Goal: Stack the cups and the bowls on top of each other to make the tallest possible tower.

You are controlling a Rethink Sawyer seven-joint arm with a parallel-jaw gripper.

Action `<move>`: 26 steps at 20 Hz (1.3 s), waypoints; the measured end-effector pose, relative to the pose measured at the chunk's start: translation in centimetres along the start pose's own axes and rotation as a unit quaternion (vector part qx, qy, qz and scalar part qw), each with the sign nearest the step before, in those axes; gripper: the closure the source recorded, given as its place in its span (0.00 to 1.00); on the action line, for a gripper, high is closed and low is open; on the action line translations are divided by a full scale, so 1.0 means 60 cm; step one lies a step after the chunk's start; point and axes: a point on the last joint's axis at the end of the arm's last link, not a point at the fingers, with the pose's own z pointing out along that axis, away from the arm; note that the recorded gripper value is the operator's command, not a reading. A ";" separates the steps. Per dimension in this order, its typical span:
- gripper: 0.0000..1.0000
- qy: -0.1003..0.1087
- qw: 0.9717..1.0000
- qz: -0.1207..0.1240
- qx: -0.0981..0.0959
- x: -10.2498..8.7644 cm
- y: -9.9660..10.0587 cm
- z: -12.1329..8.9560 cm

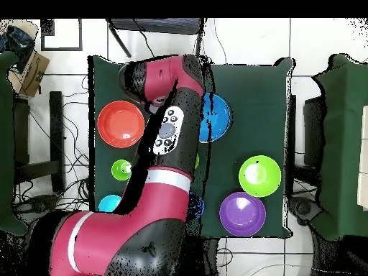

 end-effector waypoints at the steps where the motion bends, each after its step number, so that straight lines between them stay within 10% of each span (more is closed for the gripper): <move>1: 1.00 -0.001 1.000 0.000 0.000 0.001 0.000 -0.004; 26: 1.00 -0.005 1.000 0.011 0.005 0.001 -0.026 -0.029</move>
